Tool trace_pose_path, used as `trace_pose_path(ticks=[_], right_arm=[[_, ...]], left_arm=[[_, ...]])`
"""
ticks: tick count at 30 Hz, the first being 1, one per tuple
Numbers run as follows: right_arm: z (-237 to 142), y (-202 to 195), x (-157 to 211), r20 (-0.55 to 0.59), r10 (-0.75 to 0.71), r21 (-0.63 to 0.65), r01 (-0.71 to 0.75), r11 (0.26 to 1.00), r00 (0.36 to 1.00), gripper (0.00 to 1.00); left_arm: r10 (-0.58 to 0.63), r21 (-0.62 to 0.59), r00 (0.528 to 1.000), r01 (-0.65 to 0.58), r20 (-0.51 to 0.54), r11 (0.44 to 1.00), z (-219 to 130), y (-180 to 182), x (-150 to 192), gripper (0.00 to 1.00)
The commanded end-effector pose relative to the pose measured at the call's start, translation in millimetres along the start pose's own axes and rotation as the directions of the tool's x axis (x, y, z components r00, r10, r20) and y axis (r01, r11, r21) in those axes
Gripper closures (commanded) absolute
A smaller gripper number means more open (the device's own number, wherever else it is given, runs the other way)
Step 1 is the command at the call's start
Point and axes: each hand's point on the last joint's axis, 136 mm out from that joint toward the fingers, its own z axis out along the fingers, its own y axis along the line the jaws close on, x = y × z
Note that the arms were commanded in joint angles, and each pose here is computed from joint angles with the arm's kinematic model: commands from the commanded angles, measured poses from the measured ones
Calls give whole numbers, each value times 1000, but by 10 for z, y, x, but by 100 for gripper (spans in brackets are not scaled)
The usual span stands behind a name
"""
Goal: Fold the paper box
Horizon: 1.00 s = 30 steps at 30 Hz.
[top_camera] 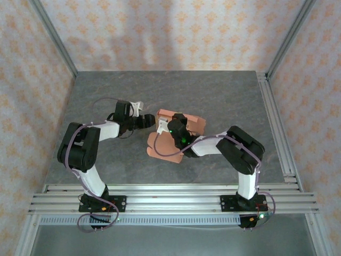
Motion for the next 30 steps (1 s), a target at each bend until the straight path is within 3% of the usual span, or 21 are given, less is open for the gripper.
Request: trace_pose_path(ticks=[1, 19, 30], right_arm=[[-13, -11, 13, -2, -2, 29, 2, 1000, 1000, 100], [-17, 17, -19, 14, 5, 11, -5, 1000, 1000, 100], [-56, 20, -43, 26, -4, -4, 4, 1000, 1000, 100]], left_arm=[[42, -12, 999, -42, 3, 999, -70, -41, 23, 27], [118, -42, 993, -118, 7, 992, -246, -85, 109, 25], [145, -19, 989, -146, -36, 989, -133, -132, 153, 32]])
